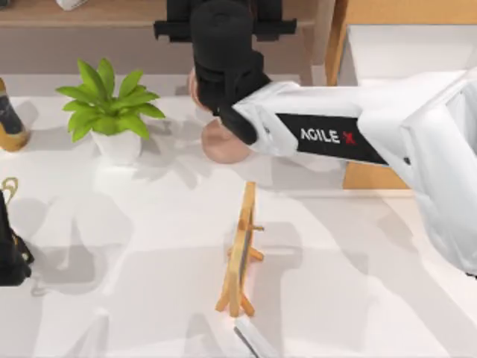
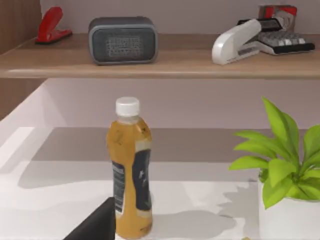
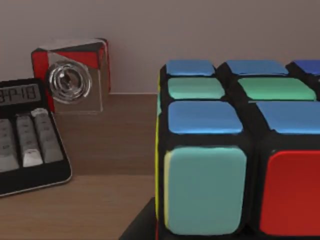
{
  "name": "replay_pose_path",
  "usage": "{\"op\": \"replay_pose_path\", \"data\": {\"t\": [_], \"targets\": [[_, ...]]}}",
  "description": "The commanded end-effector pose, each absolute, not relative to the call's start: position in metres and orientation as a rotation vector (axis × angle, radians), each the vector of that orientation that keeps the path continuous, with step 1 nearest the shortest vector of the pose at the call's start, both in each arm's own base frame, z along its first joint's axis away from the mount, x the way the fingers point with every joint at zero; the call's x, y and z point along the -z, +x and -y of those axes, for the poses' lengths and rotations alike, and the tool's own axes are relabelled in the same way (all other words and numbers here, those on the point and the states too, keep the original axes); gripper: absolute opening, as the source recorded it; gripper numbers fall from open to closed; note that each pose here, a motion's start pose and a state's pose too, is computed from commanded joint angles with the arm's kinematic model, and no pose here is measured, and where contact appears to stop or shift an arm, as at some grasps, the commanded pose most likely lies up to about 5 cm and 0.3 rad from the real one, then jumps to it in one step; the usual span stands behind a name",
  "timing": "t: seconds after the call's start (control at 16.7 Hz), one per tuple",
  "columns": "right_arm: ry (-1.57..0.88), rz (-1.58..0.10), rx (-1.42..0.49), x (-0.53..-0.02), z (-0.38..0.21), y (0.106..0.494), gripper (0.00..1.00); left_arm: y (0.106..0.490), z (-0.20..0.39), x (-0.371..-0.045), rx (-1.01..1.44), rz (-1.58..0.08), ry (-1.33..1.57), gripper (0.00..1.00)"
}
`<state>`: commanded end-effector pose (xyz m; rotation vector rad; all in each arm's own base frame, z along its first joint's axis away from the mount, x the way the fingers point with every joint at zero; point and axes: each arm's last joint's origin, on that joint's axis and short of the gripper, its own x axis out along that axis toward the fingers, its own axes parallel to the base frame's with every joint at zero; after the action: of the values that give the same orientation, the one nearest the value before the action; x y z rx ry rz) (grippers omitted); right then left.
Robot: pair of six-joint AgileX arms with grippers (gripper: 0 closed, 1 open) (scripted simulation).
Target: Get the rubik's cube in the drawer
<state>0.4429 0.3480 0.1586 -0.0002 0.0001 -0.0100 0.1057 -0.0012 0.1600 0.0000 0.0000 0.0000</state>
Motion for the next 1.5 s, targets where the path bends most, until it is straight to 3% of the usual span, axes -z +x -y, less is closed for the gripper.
{"op": "replay_pose_path", "data": {"t": [1.2,1.5], "targets": [[0.004,0.002,0.01,-0.179,-0.348,0.424,0.0,0.106,0.001,-0.16,0.0,0.0,0.0,1.0],[-0.001,-0.055,-0.073,-0.204,-0.346,0.419,0.0,0.106,0.001,-0.16,0.0,0.0,0.0,1.0]]}}
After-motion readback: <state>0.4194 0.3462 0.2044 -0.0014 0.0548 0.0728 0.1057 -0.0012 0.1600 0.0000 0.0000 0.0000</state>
